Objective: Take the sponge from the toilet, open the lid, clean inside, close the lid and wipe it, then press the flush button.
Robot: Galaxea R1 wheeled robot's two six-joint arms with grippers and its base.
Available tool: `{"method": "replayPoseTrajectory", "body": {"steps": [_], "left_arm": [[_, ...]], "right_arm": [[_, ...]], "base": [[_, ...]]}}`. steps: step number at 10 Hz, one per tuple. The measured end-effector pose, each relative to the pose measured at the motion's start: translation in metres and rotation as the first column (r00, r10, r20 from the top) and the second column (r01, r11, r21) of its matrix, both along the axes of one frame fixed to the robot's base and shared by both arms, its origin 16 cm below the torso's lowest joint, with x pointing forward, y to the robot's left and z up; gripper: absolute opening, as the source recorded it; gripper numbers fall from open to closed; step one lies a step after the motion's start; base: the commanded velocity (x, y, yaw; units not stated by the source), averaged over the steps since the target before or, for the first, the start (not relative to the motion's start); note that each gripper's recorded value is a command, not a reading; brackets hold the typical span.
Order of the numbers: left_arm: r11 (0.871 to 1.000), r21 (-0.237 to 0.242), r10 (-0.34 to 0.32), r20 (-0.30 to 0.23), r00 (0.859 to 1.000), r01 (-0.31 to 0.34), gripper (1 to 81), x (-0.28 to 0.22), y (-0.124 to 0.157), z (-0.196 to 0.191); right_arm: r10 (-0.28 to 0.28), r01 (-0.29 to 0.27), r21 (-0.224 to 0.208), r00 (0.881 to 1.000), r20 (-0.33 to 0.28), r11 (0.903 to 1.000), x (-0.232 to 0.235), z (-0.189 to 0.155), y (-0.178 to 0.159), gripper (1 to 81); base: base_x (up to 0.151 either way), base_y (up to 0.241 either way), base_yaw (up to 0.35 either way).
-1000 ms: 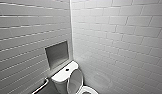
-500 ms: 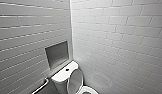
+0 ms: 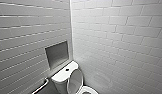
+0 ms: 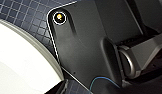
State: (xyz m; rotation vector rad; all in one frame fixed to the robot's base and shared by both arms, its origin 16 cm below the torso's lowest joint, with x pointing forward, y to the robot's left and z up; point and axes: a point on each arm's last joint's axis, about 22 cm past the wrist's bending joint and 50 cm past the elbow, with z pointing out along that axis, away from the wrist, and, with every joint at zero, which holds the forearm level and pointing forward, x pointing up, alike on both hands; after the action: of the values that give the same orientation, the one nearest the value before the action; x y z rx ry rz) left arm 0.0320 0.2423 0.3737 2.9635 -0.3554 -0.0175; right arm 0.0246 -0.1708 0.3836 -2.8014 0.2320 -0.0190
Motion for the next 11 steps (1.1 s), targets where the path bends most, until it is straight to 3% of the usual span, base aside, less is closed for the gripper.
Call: {"method": "replayPoseTrajectory", "body": {"steps": [4, 11], "left_arm": [[0.999, -0.044, 0.011, 0.034, 0.999, -0.01, 81.1, 0.024, -0.03, 0.001], [0.999, -0.041, 0.011, 0.033, 0.999, -0.01, 81.1, 0.023, -0.027, 0.001]], "right_arm": [[0.004, -0.004, 0.005, 1.0, -0.014, 1.0, -0.005, 0.0, 0.004, 1.0], [0.005, -0.005, 0.007, 1.0, -0.025, 1.0, -0.015, 0.001, 0.005, 1.0]], "base": [[0.0, 0.0, 0.0], [0.01, 0.0, 0.0]]}}
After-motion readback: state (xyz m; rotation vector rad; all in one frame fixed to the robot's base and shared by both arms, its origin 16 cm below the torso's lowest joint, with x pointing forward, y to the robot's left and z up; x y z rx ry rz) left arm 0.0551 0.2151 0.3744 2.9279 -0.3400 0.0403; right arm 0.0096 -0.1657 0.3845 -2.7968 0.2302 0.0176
